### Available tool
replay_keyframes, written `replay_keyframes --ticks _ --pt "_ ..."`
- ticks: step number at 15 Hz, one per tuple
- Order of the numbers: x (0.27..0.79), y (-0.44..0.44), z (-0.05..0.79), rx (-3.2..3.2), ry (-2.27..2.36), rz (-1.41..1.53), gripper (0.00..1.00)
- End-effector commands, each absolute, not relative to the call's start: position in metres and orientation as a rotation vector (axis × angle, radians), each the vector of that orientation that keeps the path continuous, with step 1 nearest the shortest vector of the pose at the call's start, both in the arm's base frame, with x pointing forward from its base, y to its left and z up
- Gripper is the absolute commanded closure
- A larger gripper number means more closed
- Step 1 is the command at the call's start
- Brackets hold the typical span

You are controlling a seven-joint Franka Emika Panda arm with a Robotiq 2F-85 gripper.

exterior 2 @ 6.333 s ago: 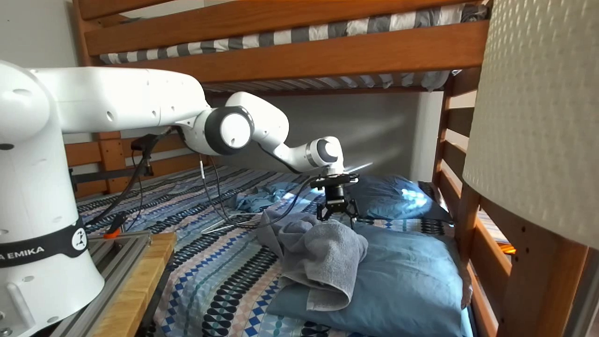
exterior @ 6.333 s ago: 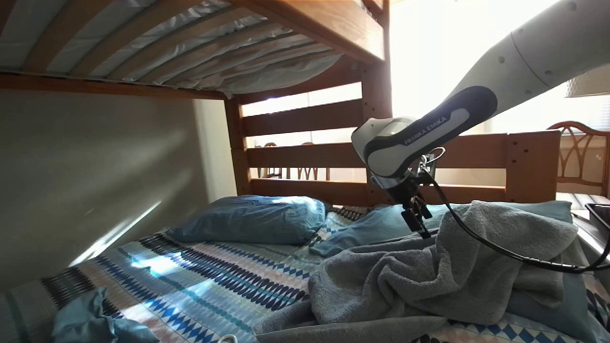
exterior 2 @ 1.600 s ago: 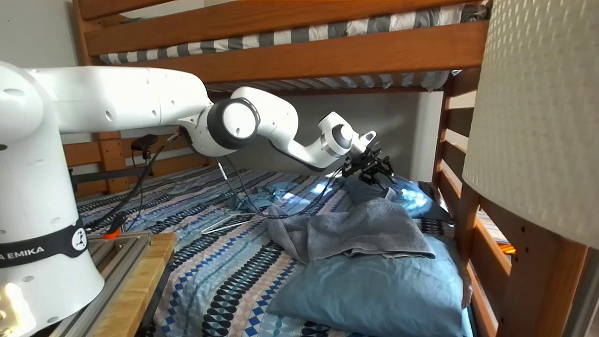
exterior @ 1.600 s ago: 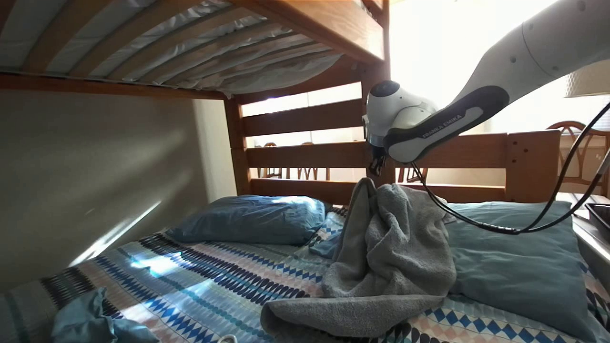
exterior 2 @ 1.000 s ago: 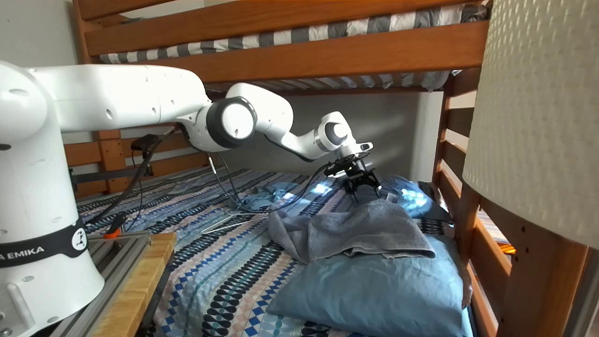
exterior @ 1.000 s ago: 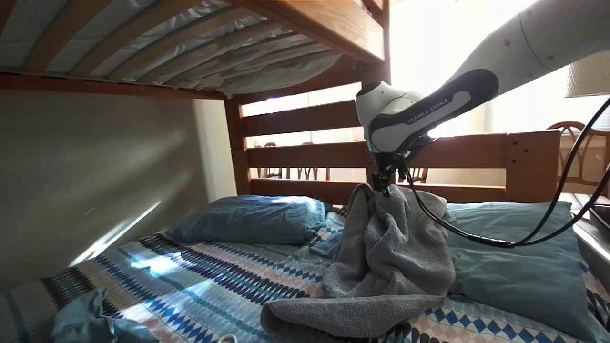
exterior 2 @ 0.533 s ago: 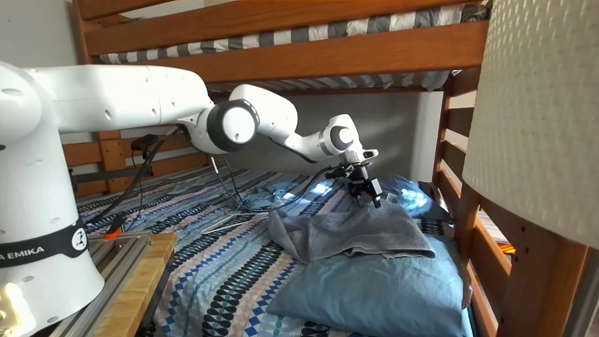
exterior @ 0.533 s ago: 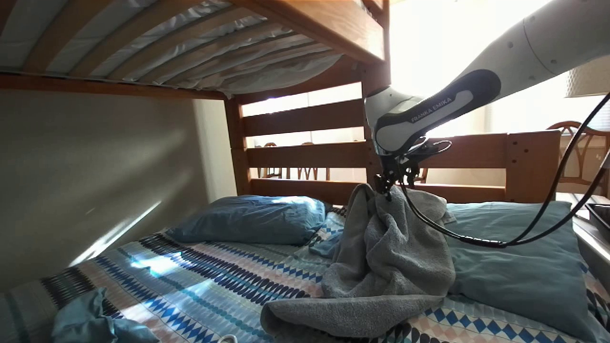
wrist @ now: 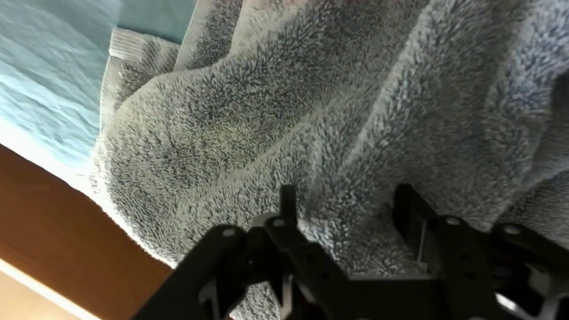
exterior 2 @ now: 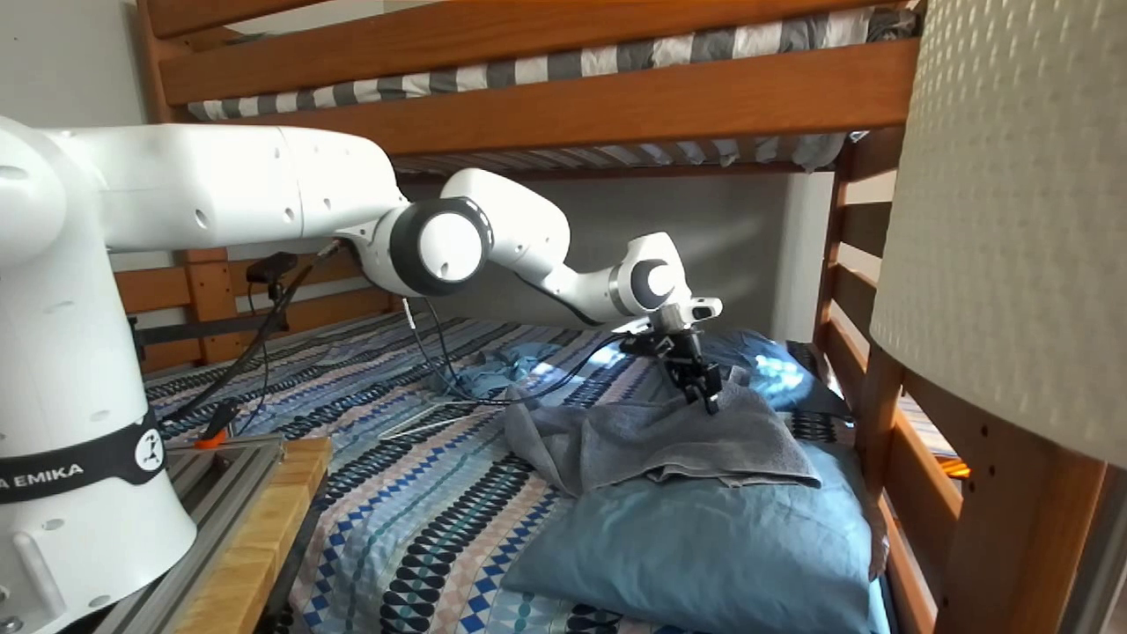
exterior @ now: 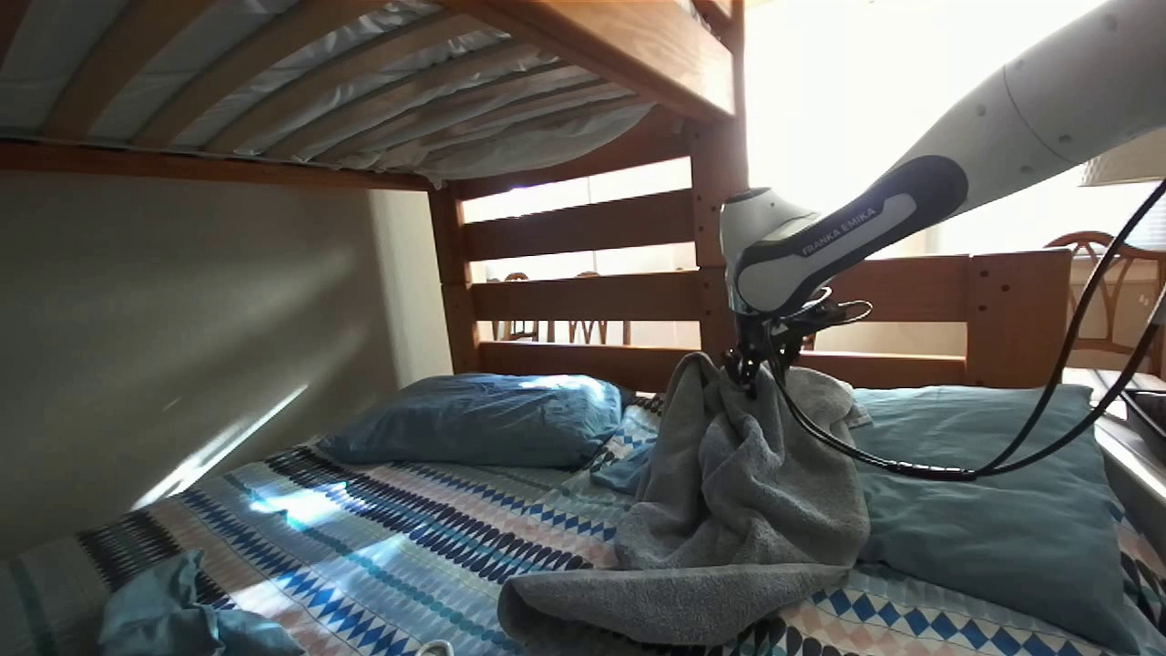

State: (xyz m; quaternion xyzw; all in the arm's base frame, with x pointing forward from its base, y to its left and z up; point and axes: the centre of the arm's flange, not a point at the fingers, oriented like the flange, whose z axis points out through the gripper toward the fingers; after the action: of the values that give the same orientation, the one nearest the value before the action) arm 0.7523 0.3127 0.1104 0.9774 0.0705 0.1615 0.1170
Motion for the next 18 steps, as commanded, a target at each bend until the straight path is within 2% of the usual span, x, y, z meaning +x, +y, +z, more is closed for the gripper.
replay_keyframes --ticks 1,5,13,18 --pt "0.770 0.322 0.097 2.901 0.168 0.457 0.72" --pt "0.746 0.336 0.104 2.769 0.060 0.363 1.00" --pt "0.645 0.380 0.140 2.467 -0.355 0.231 0.98" --pt "0.615 0.366 0.173 2.310 -0.636 0.092 0.98"
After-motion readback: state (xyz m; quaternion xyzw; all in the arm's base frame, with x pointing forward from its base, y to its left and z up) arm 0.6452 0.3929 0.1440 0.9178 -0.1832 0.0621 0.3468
